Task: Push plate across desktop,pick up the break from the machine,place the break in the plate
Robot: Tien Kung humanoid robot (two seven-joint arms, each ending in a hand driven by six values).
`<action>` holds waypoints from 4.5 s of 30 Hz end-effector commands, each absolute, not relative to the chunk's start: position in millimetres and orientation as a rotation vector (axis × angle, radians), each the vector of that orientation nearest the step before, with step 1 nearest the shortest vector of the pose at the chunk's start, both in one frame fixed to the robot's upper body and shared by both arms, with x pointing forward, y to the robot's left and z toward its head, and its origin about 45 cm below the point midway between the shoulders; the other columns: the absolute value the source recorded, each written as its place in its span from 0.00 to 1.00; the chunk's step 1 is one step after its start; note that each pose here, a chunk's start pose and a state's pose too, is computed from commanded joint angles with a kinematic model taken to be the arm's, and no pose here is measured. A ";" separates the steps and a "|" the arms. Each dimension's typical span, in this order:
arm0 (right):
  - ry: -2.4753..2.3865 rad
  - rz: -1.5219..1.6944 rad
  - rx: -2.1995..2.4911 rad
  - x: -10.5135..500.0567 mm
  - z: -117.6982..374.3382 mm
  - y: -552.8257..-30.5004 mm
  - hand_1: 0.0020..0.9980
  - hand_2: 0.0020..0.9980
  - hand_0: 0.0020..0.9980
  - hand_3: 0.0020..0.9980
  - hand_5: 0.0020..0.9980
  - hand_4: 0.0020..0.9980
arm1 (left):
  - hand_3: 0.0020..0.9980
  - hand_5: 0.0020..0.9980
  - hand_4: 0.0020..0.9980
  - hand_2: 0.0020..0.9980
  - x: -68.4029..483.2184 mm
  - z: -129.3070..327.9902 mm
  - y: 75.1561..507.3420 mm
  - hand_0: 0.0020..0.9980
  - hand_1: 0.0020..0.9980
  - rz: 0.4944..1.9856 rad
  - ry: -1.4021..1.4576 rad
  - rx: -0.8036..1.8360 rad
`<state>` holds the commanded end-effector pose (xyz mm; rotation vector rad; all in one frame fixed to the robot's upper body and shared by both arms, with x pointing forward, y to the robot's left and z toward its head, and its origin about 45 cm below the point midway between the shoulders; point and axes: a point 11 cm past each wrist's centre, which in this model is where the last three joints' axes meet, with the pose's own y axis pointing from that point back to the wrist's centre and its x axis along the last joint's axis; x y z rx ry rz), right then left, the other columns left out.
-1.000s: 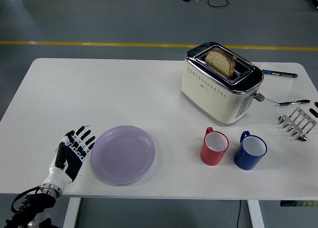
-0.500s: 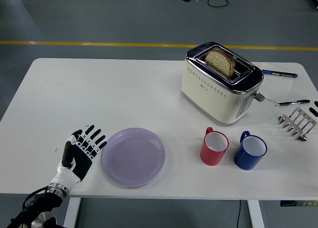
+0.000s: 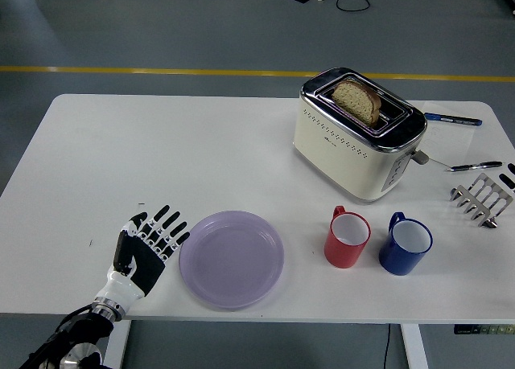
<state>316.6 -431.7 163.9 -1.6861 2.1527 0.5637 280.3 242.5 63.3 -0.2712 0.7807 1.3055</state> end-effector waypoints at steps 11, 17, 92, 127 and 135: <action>2.149 0.565 -1.688 317.7 163.9 -430.4 0.66 0.67 0.69 0.67 0.57 0.51 | 0.92 1.00 0.49 0.90 282.1 62.2 228.8 0.84 0.85 1.259 0.812 -0.278; 2.149 0.565 -1.688 317.6 163.7 -430.2 0.66 0.67 0.69 0.67 0.57 0.51 | 0.92 1.00 0.49 0.89 283.9 64.1 223.5 0.84 0.84 1.237 0.823 -0.291; 2.251 -1.405 -2.864 532.0 305.3 -240.8 0.81 0.83 0.84 0.84 0.42 0.81 | 0.79 1.00 0.49 0.82 280.5 127.4 372.6 0.79 0.79 1.834 0.363 -0.319; 2.400 -1.846 -2.839 541.3 278.3 -204.5 0.38 0.44 0.30 0.48 0.21 0.53 | 0.78 1.00 0.49 0.82 287.6 123.6 357.7 0.79 0.79 1.785 0.379 -0.300; 2.385 -1.959 -2.785 541.9 283.0 -202.8 0.32 0.39 0.22 0.45 0.09 0.42 | 0.78 1.00 0.48 0.82 289.2 124.8 357.4 0.79 0.79 1.783 0.377 -0.303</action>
